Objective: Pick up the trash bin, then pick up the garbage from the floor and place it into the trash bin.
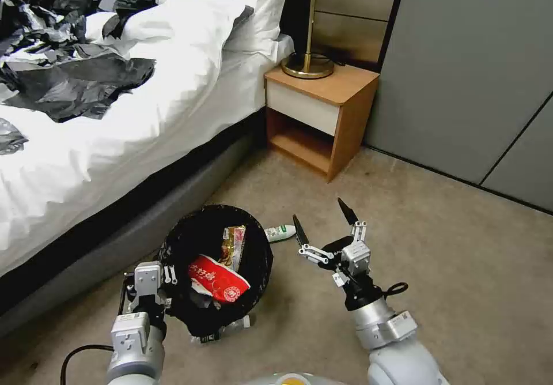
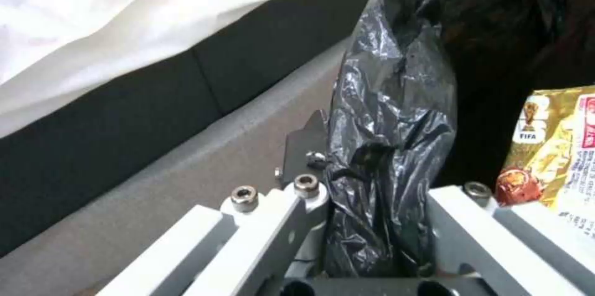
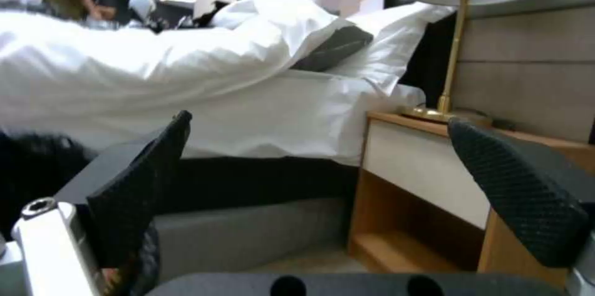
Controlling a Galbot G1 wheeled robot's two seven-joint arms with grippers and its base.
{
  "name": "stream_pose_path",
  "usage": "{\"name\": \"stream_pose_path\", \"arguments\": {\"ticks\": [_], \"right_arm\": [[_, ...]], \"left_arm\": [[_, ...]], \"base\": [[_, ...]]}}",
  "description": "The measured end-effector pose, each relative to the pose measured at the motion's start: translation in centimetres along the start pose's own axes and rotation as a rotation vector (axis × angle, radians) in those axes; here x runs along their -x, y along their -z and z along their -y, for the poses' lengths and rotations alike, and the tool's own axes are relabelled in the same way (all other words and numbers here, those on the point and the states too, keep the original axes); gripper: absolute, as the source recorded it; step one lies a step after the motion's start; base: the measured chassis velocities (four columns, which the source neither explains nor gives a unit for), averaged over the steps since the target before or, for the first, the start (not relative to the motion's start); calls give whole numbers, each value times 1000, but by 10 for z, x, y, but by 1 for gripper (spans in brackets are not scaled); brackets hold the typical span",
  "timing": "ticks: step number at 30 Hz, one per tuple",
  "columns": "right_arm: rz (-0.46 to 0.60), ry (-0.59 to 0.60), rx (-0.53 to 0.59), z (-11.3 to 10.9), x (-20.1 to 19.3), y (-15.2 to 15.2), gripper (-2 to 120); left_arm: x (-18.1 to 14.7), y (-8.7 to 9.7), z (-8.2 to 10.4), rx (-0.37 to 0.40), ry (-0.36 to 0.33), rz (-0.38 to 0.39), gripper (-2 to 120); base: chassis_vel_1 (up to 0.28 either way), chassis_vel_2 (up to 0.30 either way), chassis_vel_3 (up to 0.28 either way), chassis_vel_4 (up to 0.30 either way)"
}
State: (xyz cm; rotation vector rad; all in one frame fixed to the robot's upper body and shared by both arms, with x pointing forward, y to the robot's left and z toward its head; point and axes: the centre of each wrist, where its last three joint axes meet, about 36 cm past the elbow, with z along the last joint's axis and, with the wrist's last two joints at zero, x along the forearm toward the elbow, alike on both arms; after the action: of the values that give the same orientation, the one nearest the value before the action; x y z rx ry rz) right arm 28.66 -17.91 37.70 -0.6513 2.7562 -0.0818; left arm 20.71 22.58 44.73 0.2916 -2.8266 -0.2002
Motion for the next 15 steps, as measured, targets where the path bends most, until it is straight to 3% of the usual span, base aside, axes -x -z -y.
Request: {"name": "stream_pose_path", "arguments": {"ticks": [7,15], "right_arm": [[-63,72,-106,28,16,-39,100],[-96,111,-132,34,33,-62,100]], "left_arm": [[1,-2,-1,0,5,-7,4],[2,-1,-3,-8,16,-6,4]], "base": [[0,0,0,0],[0,0,0,0]]}}
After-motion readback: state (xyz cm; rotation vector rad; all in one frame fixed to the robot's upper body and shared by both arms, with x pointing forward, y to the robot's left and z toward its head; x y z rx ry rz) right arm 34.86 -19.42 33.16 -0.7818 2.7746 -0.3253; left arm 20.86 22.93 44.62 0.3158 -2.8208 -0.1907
